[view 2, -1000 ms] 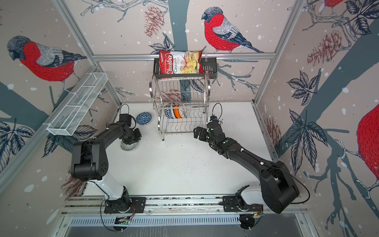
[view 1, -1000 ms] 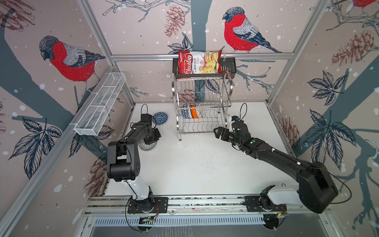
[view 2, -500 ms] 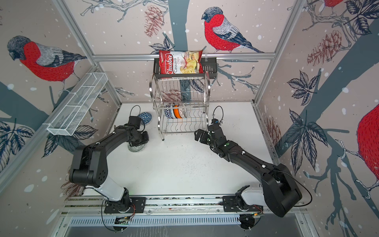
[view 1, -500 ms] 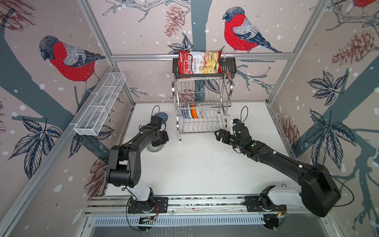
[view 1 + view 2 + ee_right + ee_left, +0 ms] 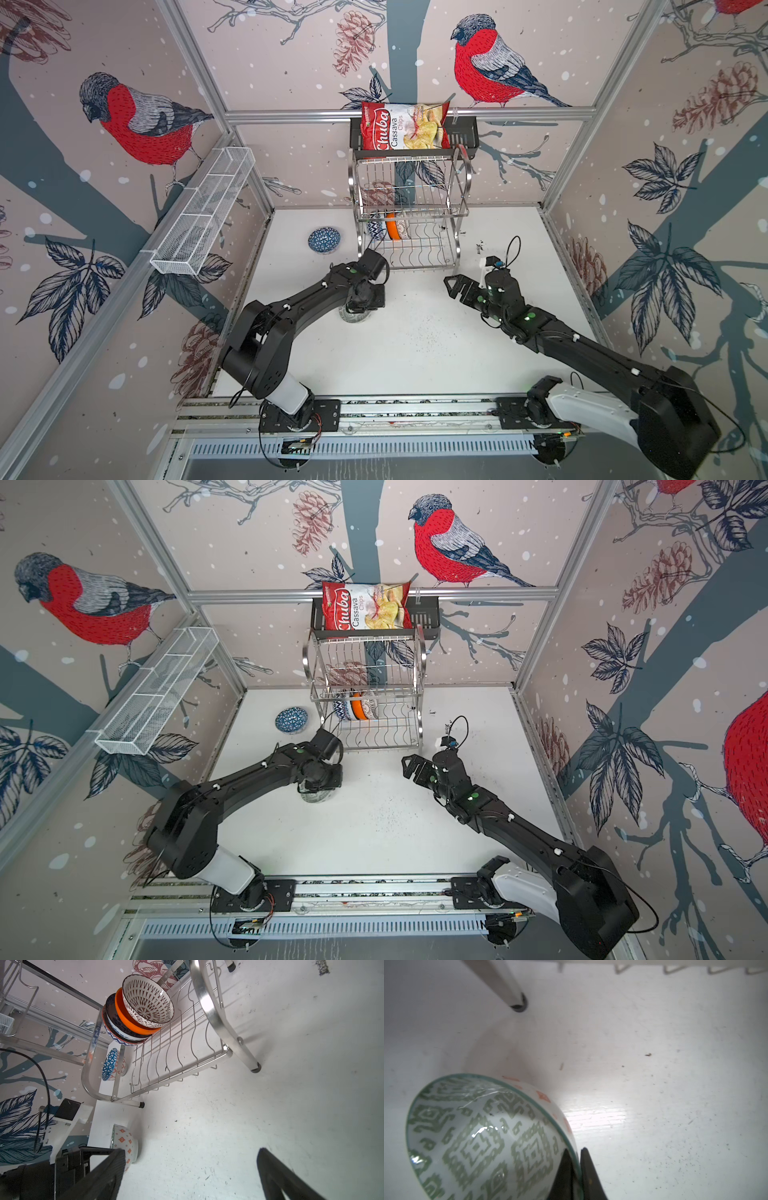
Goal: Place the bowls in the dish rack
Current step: 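Lift the green-patterned bowl with the left gripper while the right gripper approaches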
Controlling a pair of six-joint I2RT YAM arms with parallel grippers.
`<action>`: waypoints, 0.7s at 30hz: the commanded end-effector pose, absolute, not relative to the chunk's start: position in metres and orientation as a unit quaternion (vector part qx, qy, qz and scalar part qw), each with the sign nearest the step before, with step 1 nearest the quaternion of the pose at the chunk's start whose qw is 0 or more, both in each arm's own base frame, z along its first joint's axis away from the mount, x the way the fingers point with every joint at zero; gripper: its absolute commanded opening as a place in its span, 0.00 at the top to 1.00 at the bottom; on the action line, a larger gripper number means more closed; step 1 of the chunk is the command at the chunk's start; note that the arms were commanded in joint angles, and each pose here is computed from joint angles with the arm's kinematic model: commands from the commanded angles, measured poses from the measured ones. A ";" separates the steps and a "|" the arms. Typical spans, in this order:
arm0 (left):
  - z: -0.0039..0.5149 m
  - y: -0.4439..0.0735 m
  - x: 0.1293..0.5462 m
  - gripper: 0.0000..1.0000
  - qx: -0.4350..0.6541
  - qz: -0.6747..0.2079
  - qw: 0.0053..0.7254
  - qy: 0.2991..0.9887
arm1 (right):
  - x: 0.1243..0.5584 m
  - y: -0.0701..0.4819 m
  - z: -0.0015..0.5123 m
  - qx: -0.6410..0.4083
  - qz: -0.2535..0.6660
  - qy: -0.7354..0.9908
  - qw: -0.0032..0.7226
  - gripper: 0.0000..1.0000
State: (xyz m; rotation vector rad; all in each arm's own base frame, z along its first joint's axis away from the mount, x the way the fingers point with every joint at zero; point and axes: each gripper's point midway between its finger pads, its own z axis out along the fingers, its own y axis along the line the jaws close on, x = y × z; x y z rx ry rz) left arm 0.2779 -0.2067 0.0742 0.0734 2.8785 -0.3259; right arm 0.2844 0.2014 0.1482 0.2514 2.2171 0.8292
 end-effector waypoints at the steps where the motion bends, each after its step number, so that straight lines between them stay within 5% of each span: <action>1: 0.074 -0.224 0.273 1.00 0.031 -0.109 0.112 0.987 | 0.286 0.194 0.147 0.116 0.308 0.866 0.378 0.00; 15: 0.056 -0.331 0.290 0.93 0.091 -0.162 0.081 0.979 | 0.277 0.154 0.140 0.157 0.256 0.875 0.380 0.00; 21: 0.065 -0.339 0.296 0.71 0.097 -0.168 0.094 0.977 | 0.277 0.146 0.144 0.146 0.256 0.870 0.395 0.01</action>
